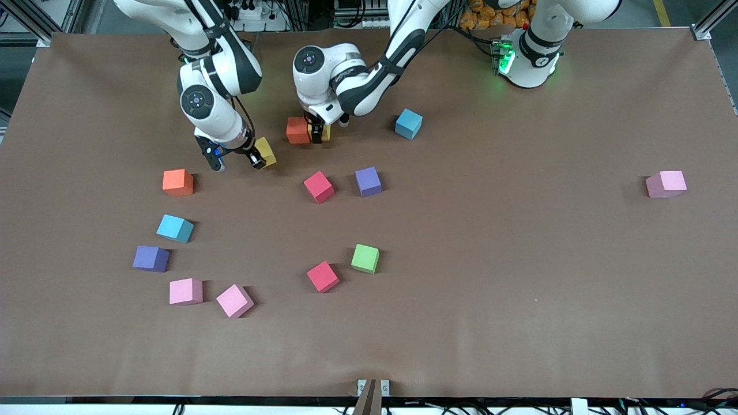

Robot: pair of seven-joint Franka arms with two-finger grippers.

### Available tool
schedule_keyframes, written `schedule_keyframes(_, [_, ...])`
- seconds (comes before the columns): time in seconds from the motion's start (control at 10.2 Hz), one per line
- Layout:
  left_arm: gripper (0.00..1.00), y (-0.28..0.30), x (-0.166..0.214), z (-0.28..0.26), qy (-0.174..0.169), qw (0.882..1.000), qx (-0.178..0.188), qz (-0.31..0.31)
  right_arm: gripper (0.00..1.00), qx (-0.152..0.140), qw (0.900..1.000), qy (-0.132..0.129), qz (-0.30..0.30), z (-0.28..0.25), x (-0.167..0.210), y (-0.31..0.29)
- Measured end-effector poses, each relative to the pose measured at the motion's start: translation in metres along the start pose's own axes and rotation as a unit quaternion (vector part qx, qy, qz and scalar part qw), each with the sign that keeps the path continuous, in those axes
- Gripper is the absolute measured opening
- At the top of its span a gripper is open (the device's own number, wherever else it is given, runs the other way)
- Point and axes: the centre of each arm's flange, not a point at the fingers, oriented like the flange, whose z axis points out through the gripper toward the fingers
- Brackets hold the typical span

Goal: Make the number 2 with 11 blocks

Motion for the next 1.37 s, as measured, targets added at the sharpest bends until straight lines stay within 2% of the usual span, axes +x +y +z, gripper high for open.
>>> schedule_keyframes(0.39, [1.0, 0.005, -0.003, -0.014, -0.005, 1.0, -0.003, -0.002, 0.59, -0.002, 1.0, 0.001, -0.008, 0.001, -0.01, -0.001])
schedule_keyframes(0.68, [1.0, 0.008, -0.004, -0.042, 0.002, 1.0, -0.001, 0.0, 0.59, -0.005, 0.999, 0.002, 0.047, 0.004, -0.015, 0.0])
schedule_keyframes(0.88, [1.0, 0.004, -0.007, -0.066, 0.003, 1.0, -0.001, 0.003, 0.59, -0.017, 0.998, 0.004, 0.052, 0.013, -0.027, 0.007])
schedule_keyframes(1.17, [1.0, -0.015, -0.001, -0.11, 0.008, 0.999, 0.0, 0.036, 0.59, -0.035, 0.998, 0.006, 0.05, 0.025, -0.032, 0.02])
schedule_keyframes(1.37, [1.0, -0.024, 0.02, -0.135, 0.018, 0.995, 0.004, 0.095, 0.59, -0.042, 0.997, 0.007, 0.057, 0.032, -0.031, 0.028])
